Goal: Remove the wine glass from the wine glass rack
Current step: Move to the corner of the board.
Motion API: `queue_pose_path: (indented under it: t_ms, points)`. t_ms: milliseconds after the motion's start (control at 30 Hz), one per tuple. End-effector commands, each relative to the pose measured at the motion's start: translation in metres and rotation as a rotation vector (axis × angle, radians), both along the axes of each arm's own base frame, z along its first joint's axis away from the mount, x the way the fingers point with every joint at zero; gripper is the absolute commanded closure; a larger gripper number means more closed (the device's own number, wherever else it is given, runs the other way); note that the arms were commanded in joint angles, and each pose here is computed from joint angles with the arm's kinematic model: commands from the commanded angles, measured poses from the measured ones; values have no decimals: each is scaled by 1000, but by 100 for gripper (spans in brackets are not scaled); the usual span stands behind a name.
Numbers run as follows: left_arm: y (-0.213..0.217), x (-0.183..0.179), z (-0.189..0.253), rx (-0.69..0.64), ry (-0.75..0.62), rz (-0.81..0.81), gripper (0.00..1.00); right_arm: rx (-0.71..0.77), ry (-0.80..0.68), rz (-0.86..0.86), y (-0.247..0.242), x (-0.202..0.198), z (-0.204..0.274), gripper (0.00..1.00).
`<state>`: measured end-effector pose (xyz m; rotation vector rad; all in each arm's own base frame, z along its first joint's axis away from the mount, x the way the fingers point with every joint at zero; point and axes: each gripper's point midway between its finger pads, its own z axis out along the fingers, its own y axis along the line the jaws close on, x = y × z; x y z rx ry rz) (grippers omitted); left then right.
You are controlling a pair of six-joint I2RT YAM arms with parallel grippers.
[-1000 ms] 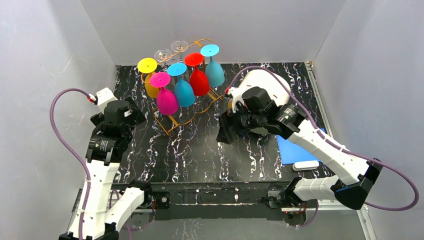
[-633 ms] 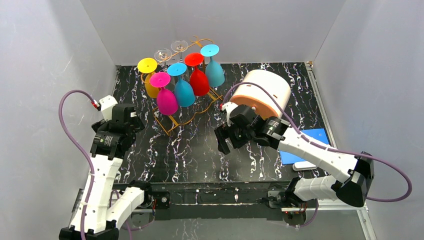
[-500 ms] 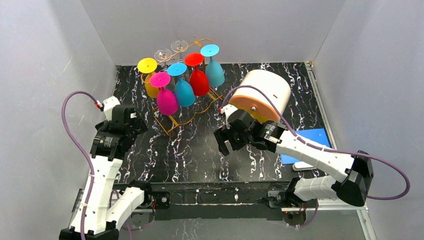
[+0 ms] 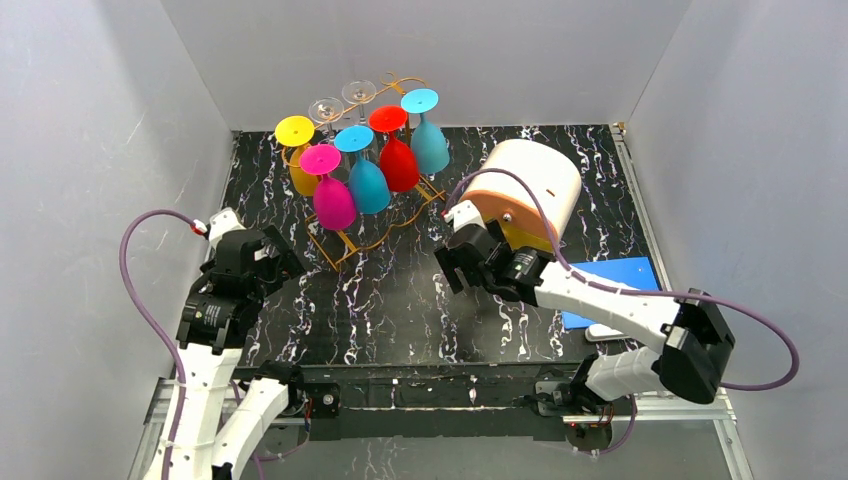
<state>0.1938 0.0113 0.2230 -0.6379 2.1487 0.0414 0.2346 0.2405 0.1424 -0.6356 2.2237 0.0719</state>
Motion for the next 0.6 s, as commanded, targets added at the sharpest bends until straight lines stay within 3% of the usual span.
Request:
queue_pose_path:
  t_ms: [0,567]
  points:
    - [-14,6,0,-61,-25,-46,2,9,-102,-60,-3,35,6,1]
    - [-48,22,5,-143,-81,-225,2,137,-128,-306,-66,149,-11,1]
